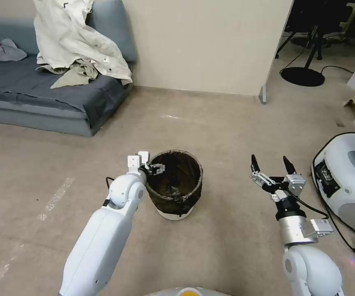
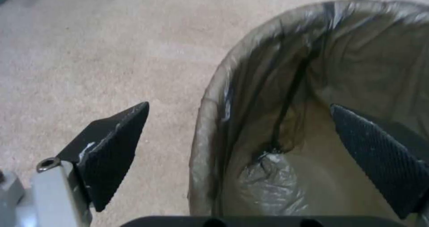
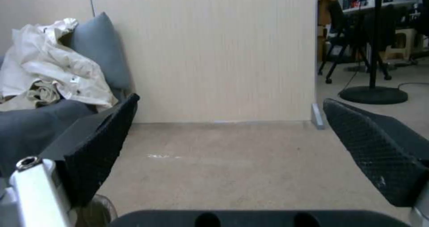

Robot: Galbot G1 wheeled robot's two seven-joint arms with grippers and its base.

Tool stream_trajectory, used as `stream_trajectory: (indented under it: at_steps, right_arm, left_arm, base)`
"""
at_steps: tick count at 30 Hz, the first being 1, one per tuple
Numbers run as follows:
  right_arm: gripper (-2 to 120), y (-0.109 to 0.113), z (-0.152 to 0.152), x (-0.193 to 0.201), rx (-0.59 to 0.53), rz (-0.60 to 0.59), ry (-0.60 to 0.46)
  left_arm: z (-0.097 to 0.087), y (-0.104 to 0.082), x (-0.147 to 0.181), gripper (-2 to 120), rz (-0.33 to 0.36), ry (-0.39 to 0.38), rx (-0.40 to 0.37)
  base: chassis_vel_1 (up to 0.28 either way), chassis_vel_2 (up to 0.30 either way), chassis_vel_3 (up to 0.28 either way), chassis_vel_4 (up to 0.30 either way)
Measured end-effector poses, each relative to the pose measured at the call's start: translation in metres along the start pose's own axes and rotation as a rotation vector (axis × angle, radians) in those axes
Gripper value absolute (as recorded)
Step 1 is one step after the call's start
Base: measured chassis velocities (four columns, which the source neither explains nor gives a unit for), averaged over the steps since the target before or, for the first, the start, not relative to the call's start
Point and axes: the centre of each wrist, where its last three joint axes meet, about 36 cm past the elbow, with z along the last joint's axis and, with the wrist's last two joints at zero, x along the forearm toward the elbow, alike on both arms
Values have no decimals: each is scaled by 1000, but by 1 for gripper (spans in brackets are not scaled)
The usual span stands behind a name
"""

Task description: Pick up the trash can from the floor.

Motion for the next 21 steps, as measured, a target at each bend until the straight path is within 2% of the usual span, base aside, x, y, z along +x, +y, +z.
stream_trajectory:
  at_steps: [8,21]
  right_arm:
    - [100,0,0,0,-1,1,-1]
    - [100,0,3,-1,-3,3,1]
  left_arm:
    - [11,0,-16,100,-13,53,-14]
    - [21,-4,-30,99,-25,95,-42]
  base:
    - [0,0,0,0]
    - [0,0,0,0]
